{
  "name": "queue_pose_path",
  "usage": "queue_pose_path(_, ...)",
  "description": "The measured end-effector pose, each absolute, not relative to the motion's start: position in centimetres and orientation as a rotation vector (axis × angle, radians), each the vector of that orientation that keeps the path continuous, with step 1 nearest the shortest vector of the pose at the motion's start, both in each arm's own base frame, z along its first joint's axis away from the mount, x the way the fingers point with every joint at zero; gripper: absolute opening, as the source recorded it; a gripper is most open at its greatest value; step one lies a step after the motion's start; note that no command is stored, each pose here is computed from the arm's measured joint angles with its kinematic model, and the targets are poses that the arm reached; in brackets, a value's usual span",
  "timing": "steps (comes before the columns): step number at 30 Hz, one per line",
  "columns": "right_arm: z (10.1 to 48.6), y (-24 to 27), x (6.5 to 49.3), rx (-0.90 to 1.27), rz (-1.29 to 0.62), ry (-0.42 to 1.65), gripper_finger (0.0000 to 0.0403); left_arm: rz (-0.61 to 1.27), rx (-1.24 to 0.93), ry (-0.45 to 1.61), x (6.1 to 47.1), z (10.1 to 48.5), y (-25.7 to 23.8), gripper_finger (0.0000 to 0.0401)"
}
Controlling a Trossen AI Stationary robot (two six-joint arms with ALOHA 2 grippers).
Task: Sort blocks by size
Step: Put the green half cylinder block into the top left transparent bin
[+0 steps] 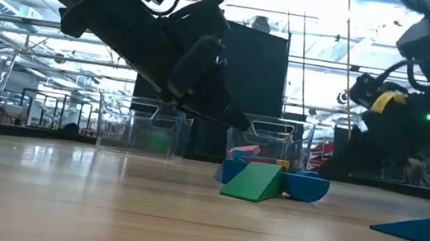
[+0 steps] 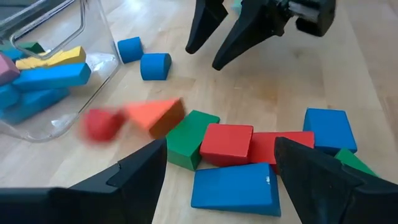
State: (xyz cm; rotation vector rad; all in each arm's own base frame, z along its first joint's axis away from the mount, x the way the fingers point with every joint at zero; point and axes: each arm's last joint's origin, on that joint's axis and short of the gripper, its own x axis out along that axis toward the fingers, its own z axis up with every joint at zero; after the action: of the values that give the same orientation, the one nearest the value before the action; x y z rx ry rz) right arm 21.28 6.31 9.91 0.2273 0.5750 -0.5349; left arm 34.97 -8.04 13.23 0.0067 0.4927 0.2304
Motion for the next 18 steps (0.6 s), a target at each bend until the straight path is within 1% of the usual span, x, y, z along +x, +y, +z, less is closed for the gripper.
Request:
queue_pose_path(6, 10.4, 6.7, 21.8, 0.212, -0.442, 0.548, 0.015, 0.213, 0.092, 0.531, 34.7, 13.0, -8.2, 0.0297)
queue_pose_path(10, 10.4, 6.7, 21.8, 0.19, -0.436, 0.552, 0.0141, 0.272, 0.13, 0.543, 34.4, 12.9, -8.5, 0.0297)
queue_pose_path(14, 11.0, 6.7, 21.8, 0.18, -0.423, 0.534, 0.0141, 0.326, 0.121, 0.489, 34.1, 14.6, -8.5, 0.0297)
queue_pose_path(18, 12.4, 6.7, 21.7, 0.19, -0.398, 0.488, 0.0141, 0.372, 0.033, 0.48, 33.1, 17.0, -8.0, 0.0297)
